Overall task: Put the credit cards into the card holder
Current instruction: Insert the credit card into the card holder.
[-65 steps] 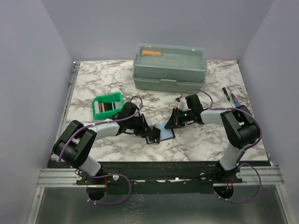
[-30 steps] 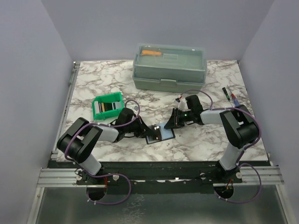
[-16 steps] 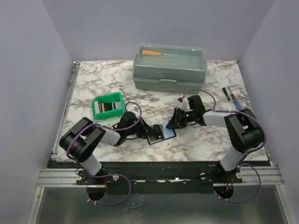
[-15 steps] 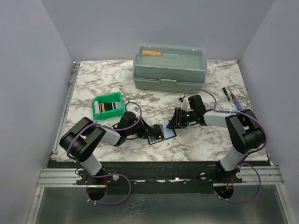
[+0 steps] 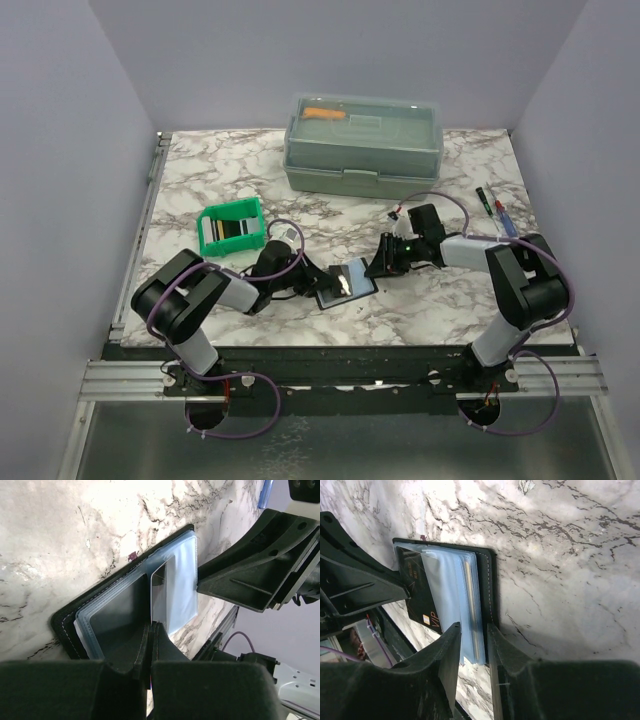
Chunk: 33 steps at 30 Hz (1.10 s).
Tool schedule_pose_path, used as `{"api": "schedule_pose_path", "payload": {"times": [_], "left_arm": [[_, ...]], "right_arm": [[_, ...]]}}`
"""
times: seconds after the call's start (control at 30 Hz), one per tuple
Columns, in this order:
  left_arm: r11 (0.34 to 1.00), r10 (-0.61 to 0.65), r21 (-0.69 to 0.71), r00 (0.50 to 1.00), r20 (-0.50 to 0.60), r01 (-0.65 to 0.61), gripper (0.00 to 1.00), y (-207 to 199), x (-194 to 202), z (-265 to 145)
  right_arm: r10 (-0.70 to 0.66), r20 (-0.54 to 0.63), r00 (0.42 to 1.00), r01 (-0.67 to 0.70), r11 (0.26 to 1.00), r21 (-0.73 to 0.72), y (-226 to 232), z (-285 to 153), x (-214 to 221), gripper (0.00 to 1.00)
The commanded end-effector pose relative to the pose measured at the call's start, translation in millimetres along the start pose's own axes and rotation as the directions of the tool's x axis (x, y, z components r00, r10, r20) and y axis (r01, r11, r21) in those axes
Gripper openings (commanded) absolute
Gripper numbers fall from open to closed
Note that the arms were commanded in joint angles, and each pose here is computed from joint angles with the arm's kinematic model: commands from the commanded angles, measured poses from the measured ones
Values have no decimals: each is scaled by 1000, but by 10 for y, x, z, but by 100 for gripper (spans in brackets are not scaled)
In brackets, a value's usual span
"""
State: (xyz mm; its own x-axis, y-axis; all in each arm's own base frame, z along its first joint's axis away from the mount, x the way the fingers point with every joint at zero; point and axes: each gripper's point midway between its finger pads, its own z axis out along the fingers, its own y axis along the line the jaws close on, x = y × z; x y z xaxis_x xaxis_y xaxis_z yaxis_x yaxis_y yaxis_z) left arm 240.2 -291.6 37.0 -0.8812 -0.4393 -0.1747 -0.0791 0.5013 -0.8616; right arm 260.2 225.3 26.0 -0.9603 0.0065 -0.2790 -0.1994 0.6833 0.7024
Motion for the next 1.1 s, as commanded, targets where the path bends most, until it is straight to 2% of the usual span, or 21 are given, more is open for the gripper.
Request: {"api": "schedule_pose_path", "payload": {"times": [0.0, 0.17, 0.33, 0.53, 0.8, 0.87, 0.97, 1.07], "left_arm": [[996, 70, -53, 995, 64, -67, 0, 178, -82, 15], [996, 63, -63, 996, 64, -59, 0, 214, -62, 39], [1000, 10, -12, 998, 64, -9, 0, 88, 37, 131], [1000, 18, 10, 995, 101, -19, 0, -60, 110, 251], [1000, 2, -17, 999, 53, -1, 0, 3, 262, 339], [999, 0, -50, 999, 47, 2, 5, 62, 276, 313], [995, 27, -97, 999, 33, -24, 25, 73, 283, 246], [979, 71, -190, 997, -4, -71, 41, 72, 279, 160]], "right_arm": [[17, -54, 998, -18, 999, -30, -61, 86, 174, 31], [35, -64, 997, -37, 999, -37, -82, 103, 237, 27], [69, -57, 996, -73, 995, -71, -42, 111, 287, 19], [120, -34, 992, -122, 988, -94, -1, 87, 333, 10], [158, -7, 987, -158, 982, -101, 11, 73, 349, 4], [156, 0, 988, -155, 983, -94, 6, 63, 341, 4], [145, -3, 989, -144, 986, -80, 3, 44, 331, 5], [124, 4, 992, -123, 991, -53, -4, 3, 310, 7]]}}
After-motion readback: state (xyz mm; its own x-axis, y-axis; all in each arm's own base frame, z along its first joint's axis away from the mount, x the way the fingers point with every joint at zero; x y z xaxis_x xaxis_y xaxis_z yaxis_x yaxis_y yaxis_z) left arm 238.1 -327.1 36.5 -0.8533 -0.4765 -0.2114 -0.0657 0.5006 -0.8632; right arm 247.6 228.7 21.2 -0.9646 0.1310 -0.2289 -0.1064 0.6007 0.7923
